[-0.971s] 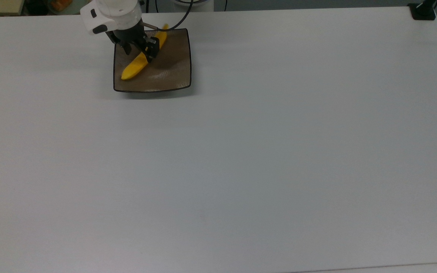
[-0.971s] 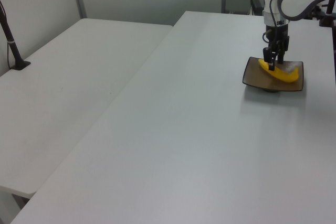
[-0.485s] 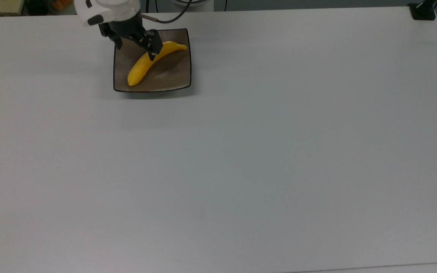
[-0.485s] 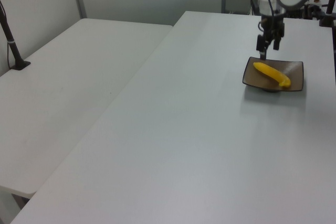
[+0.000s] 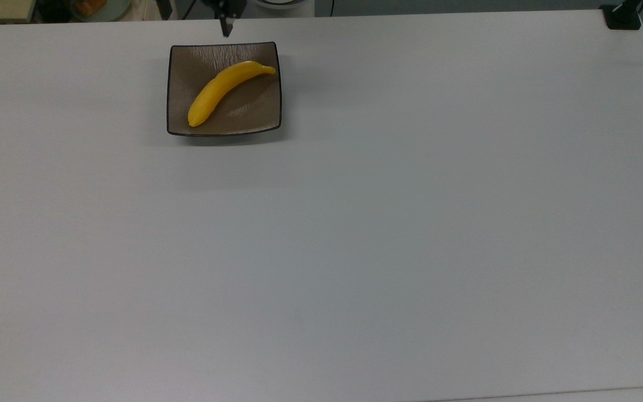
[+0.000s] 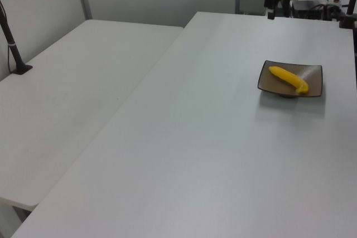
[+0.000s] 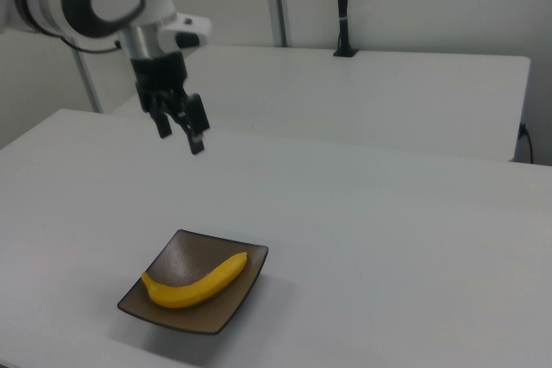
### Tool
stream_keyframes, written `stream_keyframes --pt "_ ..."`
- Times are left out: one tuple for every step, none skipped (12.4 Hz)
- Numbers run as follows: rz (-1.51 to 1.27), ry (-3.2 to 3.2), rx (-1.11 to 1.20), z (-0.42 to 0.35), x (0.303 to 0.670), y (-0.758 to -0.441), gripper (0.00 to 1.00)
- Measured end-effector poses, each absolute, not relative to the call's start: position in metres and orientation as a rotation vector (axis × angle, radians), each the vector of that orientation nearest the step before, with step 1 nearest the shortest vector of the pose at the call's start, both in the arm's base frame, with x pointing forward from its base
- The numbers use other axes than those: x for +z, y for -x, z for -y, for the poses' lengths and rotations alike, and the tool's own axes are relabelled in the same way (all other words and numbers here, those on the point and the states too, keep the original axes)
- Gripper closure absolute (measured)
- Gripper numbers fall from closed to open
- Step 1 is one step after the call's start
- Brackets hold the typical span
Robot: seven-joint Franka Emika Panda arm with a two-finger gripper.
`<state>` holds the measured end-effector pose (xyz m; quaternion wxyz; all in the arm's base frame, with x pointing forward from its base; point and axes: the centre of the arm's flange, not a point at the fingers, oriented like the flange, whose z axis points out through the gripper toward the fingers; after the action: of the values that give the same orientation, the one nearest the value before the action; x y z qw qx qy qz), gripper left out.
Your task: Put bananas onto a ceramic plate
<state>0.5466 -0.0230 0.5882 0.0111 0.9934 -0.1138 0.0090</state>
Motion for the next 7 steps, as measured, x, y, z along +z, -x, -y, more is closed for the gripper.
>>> stream_keyframes --pt "0.343 -3.106 0.019 0.011 0.604 -0.544 0.00" --pt "0.335 -3.122 0.019 0.005 0.612 -0.543 0.00" --pt "0.316 -3.145 0.032 -0.003 0.621 -0.543 0.00" --pt "0.263 -3.154 0.038 -0.010 0.622 -0.543 0.00" --pt "0.177 -3.160 0.033 -0.015 0.620 -0.544 0.00" --pt "0.091 -3.165 0.049 -0.016 0.619 -0.547 0.00" --pt "0.044 -3.167 0.074 -0.016 0.619 -0.550 0.00"
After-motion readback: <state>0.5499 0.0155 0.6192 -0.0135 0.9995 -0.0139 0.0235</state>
